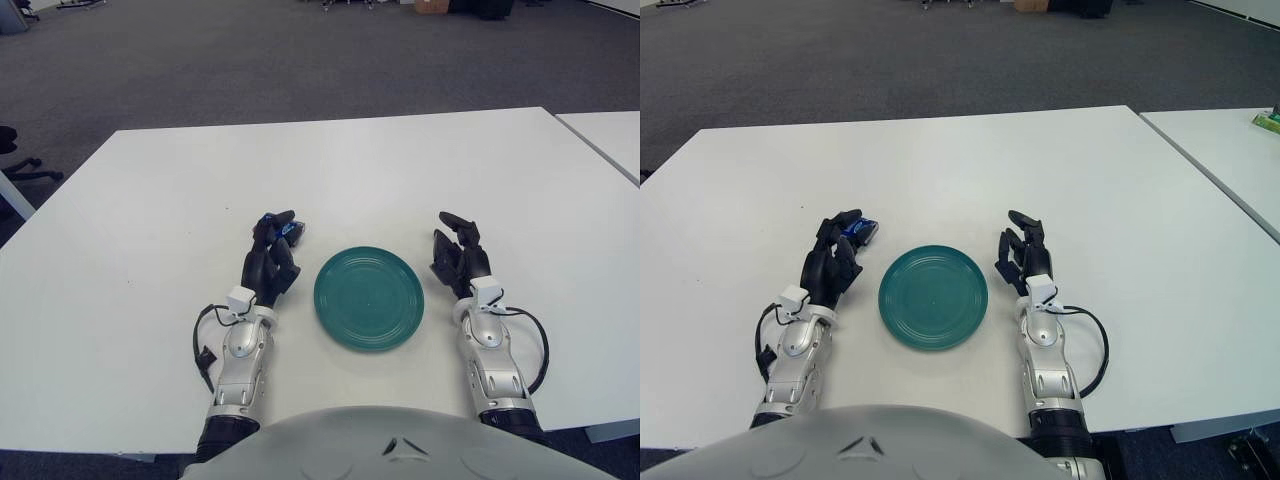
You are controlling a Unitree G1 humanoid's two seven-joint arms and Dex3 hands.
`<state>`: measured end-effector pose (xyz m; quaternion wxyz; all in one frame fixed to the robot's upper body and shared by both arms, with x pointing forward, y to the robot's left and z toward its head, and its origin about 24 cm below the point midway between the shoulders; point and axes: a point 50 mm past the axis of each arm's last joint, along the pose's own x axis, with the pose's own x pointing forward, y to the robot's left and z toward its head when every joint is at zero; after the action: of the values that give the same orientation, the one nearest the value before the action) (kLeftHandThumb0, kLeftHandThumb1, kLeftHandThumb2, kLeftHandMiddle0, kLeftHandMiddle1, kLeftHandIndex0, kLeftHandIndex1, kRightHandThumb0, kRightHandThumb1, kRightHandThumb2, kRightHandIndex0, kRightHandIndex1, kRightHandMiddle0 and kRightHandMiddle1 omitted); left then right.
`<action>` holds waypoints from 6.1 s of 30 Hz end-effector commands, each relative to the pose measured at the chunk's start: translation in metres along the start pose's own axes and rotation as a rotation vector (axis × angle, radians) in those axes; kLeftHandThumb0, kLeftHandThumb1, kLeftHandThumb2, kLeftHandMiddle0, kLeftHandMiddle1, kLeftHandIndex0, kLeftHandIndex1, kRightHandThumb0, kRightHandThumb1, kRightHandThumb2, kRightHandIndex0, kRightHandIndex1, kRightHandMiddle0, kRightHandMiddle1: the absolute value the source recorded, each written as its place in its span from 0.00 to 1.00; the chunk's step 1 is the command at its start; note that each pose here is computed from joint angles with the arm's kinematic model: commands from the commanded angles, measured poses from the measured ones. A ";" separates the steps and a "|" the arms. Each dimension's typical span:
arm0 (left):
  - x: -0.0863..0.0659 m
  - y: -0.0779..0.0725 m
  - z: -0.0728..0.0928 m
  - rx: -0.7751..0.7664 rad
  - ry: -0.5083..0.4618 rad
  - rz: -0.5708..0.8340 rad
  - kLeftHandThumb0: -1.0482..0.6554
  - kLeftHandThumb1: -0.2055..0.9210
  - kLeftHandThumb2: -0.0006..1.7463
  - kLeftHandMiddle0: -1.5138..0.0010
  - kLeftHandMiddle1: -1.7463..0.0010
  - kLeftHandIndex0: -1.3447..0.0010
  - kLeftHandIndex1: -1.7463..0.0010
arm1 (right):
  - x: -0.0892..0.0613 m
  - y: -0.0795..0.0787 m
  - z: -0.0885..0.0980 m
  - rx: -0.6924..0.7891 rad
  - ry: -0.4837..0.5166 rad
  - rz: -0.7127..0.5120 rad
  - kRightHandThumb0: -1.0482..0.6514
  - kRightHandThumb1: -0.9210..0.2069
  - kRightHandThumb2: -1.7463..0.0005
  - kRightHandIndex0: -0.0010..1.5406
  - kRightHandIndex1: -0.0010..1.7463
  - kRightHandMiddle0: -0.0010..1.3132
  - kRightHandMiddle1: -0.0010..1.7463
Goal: Put the gum into the plate.
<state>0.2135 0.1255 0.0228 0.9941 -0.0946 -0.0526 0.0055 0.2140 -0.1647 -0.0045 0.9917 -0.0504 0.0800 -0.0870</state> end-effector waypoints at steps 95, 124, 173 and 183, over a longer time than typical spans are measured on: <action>0.114 0.054 -0.020 1.472 0.237 -0.952 0.15 0.96 0.06 0.79 0.96 0.95 0.43 | -0.016 -0.008 -0.038 -0.021 0.227 -0.053 0.28 0.00 0.59 0.29 0.00 0.00 0.54; 0.075 0.087 -0.067 1.635 0.491 -0.824 0.62 0.21 0.92 0.46 0.05 0.53 0.00 | -0.014 -0.014 -0.034 -0.042 0.211 -0.055 0.29 0.00 0.58 0.33 0.02 0.00 0.50; 0.112 0.016 0.086 1.184 -0.412 -0.653 0.61 0.23 0.92 0.48 0.00 0.55 0.01 | -0.017 -0.008 -0.032 -0.029 0.215 -0.048 0.29 0.00 0.59 0.32 0.01 0.00 0.51; 0.078 -0.013 0.070 1.138 -0.486 -0.770 0.61 0.23 0.92 0.49 0.00 0.55 0.01 | -0.018 -0.004 -0.032 -0.024 0.210 -0.047 0.28 0.00 0.59 0.32 0.02 0.00 0.49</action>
<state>0.2880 0.1280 0.1007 0.7879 0.4605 -0.2850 -0.2931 0.2121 -0.1673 -0.0010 0.9890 -0.0508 0.0841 -0.1101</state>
